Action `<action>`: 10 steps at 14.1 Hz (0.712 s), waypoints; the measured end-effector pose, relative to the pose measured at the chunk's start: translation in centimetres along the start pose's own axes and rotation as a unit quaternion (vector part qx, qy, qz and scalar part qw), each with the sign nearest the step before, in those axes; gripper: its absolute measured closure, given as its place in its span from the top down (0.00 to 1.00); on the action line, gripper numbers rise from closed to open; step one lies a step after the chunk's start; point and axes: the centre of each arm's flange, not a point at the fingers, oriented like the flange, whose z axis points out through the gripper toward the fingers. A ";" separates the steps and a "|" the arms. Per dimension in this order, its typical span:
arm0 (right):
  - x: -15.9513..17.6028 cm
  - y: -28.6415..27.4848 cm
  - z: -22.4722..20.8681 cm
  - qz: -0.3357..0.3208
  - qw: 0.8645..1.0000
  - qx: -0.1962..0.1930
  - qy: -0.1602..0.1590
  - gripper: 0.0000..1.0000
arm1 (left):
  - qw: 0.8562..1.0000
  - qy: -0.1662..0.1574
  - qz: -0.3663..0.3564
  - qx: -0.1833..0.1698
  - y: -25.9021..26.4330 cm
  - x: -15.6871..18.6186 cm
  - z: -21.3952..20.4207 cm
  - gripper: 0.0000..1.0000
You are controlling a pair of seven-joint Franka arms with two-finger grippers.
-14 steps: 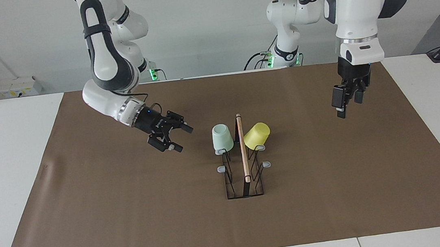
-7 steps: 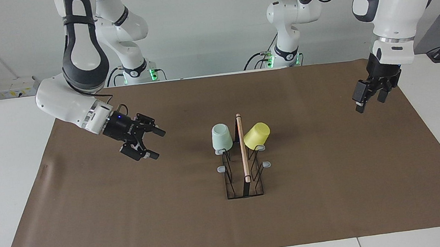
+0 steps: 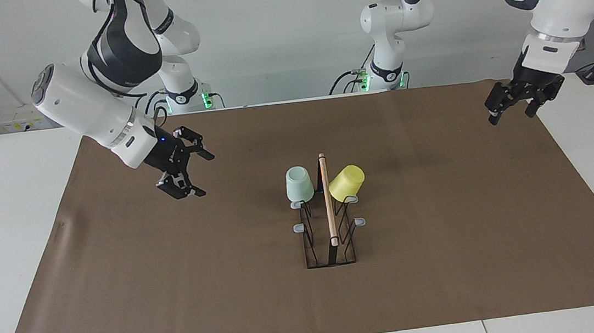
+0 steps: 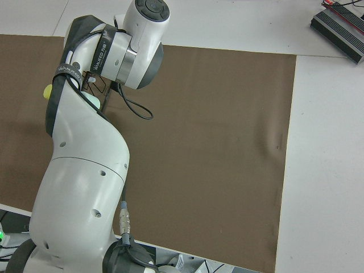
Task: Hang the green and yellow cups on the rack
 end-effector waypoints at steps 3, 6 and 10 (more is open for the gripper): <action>-0.6 -1.6 -1.7 0.092 0.993 -0.005 -0.068 1.00 | 0.999 -0.037 0.015 -0.002 1.6 -1.2 -2.5 1.00; -1.2 -3.1 -3.2 0.179 0.976 -0.021 -0.119 1.00 | 0.998 -0.064 0.026 -0.002 2.8 -1.7 -3.6 1.00; -0.9 -5.6 -5.7 0.270 0.946 -0.065 -0.169 1.00 | 0.996 -0.070 0.046 -0.002 5.0 -1.3 -3.1 1.00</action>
